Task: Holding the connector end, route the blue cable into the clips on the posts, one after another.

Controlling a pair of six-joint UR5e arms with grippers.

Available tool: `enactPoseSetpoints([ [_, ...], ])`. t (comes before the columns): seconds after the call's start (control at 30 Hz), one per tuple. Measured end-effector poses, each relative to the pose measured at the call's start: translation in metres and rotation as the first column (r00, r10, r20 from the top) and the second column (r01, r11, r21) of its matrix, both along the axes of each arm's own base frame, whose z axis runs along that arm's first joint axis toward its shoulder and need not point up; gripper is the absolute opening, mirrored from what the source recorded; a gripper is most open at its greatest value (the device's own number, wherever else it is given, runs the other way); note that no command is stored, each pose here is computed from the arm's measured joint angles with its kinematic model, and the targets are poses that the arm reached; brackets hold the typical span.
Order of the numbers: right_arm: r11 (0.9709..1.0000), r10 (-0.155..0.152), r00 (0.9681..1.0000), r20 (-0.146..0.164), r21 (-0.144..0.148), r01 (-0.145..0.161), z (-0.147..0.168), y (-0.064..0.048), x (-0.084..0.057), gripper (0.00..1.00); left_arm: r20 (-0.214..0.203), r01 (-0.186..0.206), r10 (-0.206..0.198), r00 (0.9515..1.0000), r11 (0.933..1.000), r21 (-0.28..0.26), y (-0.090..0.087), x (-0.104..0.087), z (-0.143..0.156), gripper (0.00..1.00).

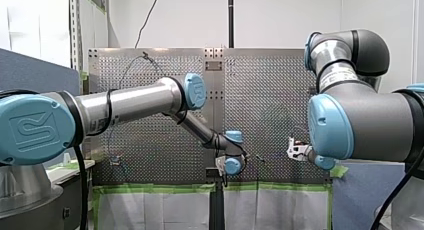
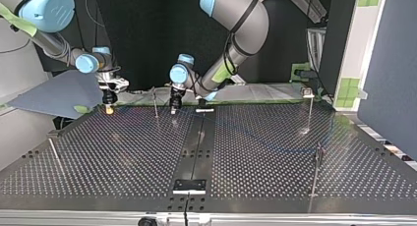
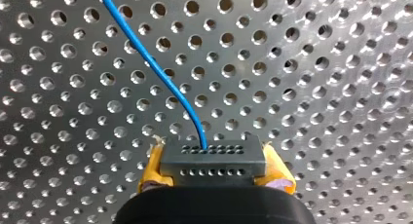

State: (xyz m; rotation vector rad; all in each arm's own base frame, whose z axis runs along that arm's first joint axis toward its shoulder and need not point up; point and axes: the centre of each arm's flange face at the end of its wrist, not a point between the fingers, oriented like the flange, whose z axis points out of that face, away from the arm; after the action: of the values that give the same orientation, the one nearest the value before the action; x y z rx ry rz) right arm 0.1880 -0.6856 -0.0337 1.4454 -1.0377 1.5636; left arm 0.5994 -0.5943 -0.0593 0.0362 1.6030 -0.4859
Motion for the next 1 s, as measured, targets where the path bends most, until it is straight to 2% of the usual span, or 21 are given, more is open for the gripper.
enactPoseSetpoints([
  [0.27,0.9996,0.0,0.9999,-0.017,0.029,0.0,-0.015,-0.006,0.0,0.0,-0.003,0.002,-0.002,1.0,1.0,0.004,-0.001,-0.001,0.0,0.0],
  [0.3,0.9995,0.001,0.9998,-0.018,0.031,0.0,-0.015,-0.006,0.0,0.0,-0.003,0.003,-0.003,1.0,1.0,0.004,-0.001,-0.001,0.0,0.16],
  [0.33,0.9995,0.001,0.9998,-0.019,0.032,0.0,-0.016,-0.007,0.0,0.0,-0.004,0.005,-0.005,1.0,1.0,0.004,-0.002,-0.002,0.0,0.27],
  [0.37,0.9994,0.001,0.9998,-0.019,0.034,0.0,-0.016,-0.007,0.0,0.0,-0.006,0.009,-0.008,0.9999,0.9999,0.005,-0.003,-0.003,0.0,0.27],
  [0.43,0.9994,0.001,0.9998,-0.019,0.035,0.0,-0.016,-0.007,0.0,0.0,-0.014,0.016,-0.016,0.9998,0.9998,0.009,-0.005,-0.006,0.0,0.35],
  [0.57,0.9993,0.001,0.9998,-0.018,0.038,0.0,-0.017,-0.007,0.0,0.0,-0.028,0.03,-0.029,0.9992,0.9991,0.029,-0.009,-0.012,-0.003,0.35],
  [0.67,0.9992,0.001,0.9999,-0.017,0.04,0.0,-0.017,-0.007,0.0,0.0,-0.039,0.056,-0.053,0.9978,0.997,0.053,-0.011,-0.017,-0.004,0.38],
  [0.73,0.9992,0.001,0.9999,-0.017,0.041,0.0,-0.017,-0.007,0.0,0.0,-0.048,0.073,-0.07,0.9964,0.9949,0.07,-0.012,-0.019,-0.005,0.55],
  [0.77,0.9992,0.0,0.9999,-0.017,0.041,0.0,-0.017,-0.007,-0.001,0.0,-0.053,0.08,-0.076,0.9957,0.9937,0.079,-0.012,-0.019,-0.006,0.55],
  [0.83,0.9991,0.0,0.9999,-0.016,0.042,0.0,-0.017,-0.007,-0.001,0.0,-0.062,0.094,-0.088,0.9942,0.9904,0.102,-0.011,-0.021,-0.007,0.93],
  [0.87,0.9991,0.0,0.9999,-0.016,0.042,0.0,-0.017,-0.007,-0.001,0.0,-0.066,0.098,-0.091,0.9937,0.9889,0.112,-0.011,-0.021,-0.008,0.93],
  [0.9,0.9991,0.001,0.9999,-0.015,0.043,0.0,-0.018,-0.007,-0.001,0.0,-0.07,0.101,-0.093,0.9932,0.9874,0.122,-0.011,-0.022,-0.008,1.0],
  [1.0,0.9989,0.001,0.9999,-0.01,0.047,0.0,-0.018,-0.007,-0.001,0.0,-0.081,0.101,-0.089,0.9927,0.9824,0.157,-0.011,-0.026,-0.01,1.0],
])
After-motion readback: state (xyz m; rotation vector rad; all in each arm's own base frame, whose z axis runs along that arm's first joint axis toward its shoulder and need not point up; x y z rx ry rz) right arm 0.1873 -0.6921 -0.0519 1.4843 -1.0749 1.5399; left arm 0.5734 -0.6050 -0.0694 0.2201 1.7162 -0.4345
